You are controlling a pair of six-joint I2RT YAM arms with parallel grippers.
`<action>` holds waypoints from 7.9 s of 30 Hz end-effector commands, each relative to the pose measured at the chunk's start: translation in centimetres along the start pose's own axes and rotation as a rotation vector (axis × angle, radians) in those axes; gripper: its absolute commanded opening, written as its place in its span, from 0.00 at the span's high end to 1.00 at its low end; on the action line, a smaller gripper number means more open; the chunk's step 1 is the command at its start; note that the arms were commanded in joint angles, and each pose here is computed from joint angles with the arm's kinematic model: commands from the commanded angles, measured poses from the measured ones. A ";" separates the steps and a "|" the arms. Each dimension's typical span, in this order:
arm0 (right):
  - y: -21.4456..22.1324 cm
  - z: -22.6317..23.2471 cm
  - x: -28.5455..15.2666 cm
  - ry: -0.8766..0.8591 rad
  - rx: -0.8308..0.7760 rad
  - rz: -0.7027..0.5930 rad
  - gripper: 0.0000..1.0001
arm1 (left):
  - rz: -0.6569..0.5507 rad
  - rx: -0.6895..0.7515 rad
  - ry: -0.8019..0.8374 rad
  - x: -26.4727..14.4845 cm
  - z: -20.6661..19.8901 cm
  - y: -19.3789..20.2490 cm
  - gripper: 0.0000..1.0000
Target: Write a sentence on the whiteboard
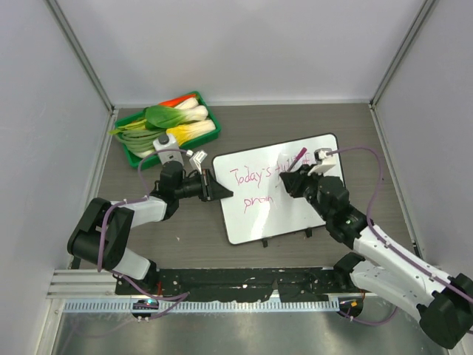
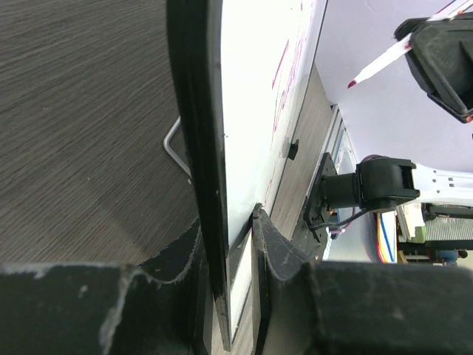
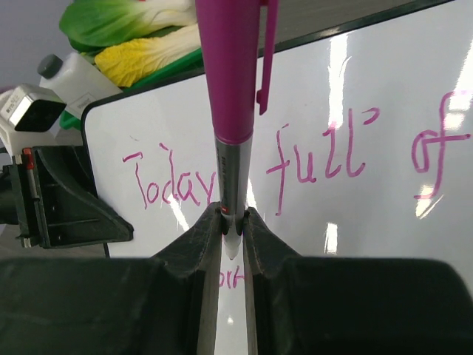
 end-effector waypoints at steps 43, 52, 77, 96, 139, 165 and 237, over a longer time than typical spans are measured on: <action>-2.5 2.9 -3.6 -0.070 -0.102 -0.188 0.99 | -0.169 0.150 -0.216 -2.3 1.8 -1.7 0.27; -4.2 4.2 -4.7 -0.135 -0.059 -0.212 0.99 | -0.368 0.225 -0.381 -8.1 -2.8 -2.7 0.18; -6.4 8.5 -6.5 -0.551 0.274 -0.151 0.99 | 0.022 0.469 0.271 3.5 -19.5 -0.3 0.38; -5.5 7.9 -5.9 -0.512 0.275 -0.115 0.99 | 0.032 0.483 0.355 4.1 -21.7 -1.1 1.00; -8.7 12.9 -9.7 -0.911 0.105 -0.092 0.45 | 0.263 0.614 0.459 -2.1 -25.2 2.6 1.00; -5.6 9.1 -7.1 -0.639 0.047 -0.018 0.99 | 0.055 0.534 0.130 -2.5 -19.3 1.2 0.13; 1.6 -0.4 -1.6 -0.022 -0.096 -0.001 0.99 | -0.015 0.056 -0.129 -0.1 3.6 -0.7 1.00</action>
Point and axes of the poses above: each gripper's point midway between its finger pads, its own x axis out along the fingers, its own z axis along the line the jaws close on, y = z × x, the point moved 2 cm from there along -x, back along the fingers, and after that the axes turned 7 degrees about -x, right-handed, at the moved point
